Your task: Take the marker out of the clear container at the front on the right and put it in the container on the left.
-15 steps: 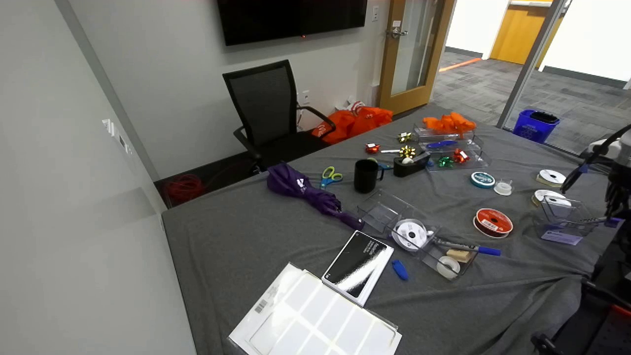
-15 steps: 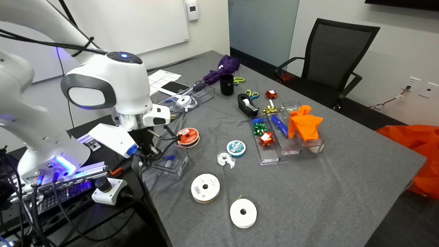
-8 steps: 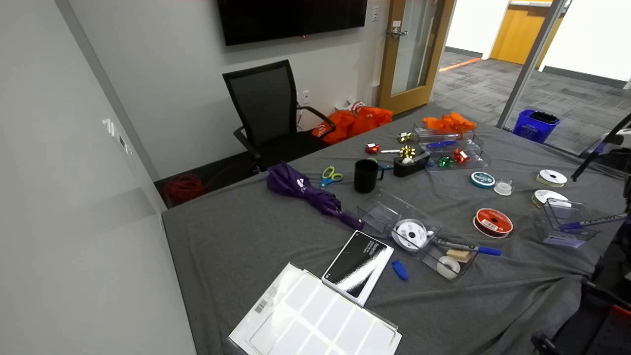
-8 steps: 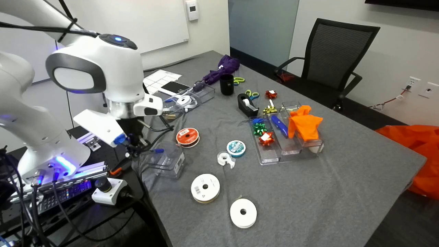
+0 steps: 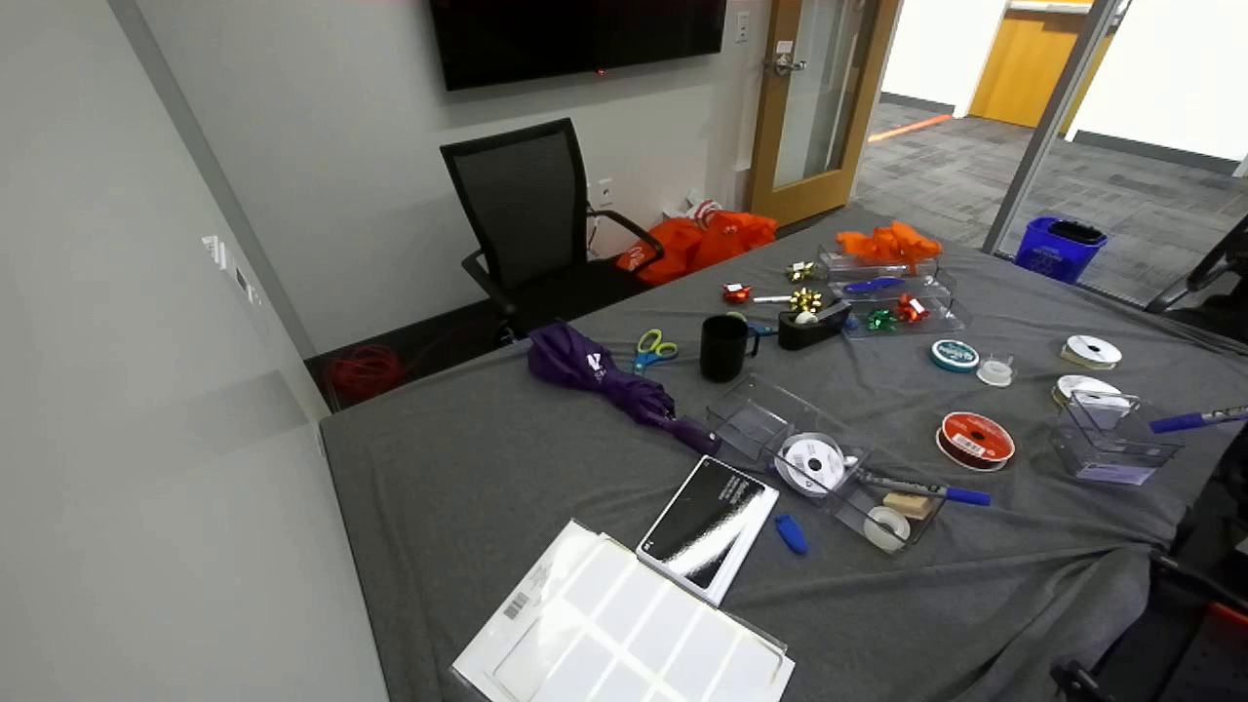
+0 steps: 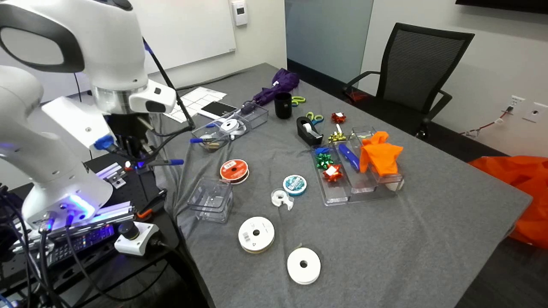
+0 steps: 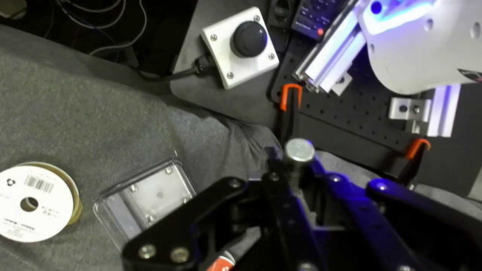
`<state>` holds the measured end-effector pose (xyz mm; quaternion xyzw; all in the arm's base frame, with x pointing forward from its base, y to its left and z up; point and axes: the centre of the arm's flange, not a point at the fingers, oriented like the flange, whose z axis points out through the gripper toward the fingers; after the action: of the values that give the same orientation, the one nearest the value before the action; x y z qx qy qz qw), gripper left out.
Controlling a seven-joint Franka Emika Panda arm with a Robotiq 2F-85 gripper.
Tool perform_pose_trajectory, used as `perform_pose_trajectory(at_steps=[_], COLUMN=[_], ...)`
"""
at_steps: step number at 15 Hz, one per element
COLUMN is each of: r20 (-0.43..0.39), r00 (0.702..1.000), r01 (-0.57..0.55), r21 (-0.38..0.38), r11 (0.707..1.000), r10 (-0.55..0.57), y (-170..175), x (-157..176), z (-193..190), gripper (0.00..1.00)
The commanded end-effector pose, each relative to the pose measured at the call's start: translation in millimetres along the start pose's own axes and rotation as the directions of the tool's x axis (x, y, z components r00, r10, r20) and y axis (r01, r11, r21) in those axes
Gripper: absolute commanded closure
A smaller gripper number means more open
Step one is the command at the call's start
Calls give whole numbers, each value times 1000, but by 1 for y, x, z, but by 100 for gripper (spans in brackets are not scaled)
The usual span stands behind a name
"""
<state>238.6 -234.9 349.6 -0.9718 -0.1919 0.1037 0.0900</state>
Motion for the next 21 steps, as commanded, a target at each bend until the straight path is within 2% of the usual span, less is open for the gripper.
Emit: perform_pose_trajectory(at_steps=[1,5,9,12,15,17,18,21], r20=[-116,-193,-142,-109,-95,-69,-84,-66], r00=[991,977,988,993,995,996,996,997], r01=[-60,-85,-57,-44,-39,-49,-33,-37], r21=[28,39,28,0,-15,-20,-23,-20], r11=[998,996,998,999,999,999,999,999], r10=[62,90,60,44,38,47,31,36], y=[-27,-61,-97,-111,-115,-111,-119,-115], x=[33,101,156,185,208,211,197,204], z=[-32,-58,-64,-56,-46,-42,-43,-38], gripper=[96,96,96,96,96,96,83,83])
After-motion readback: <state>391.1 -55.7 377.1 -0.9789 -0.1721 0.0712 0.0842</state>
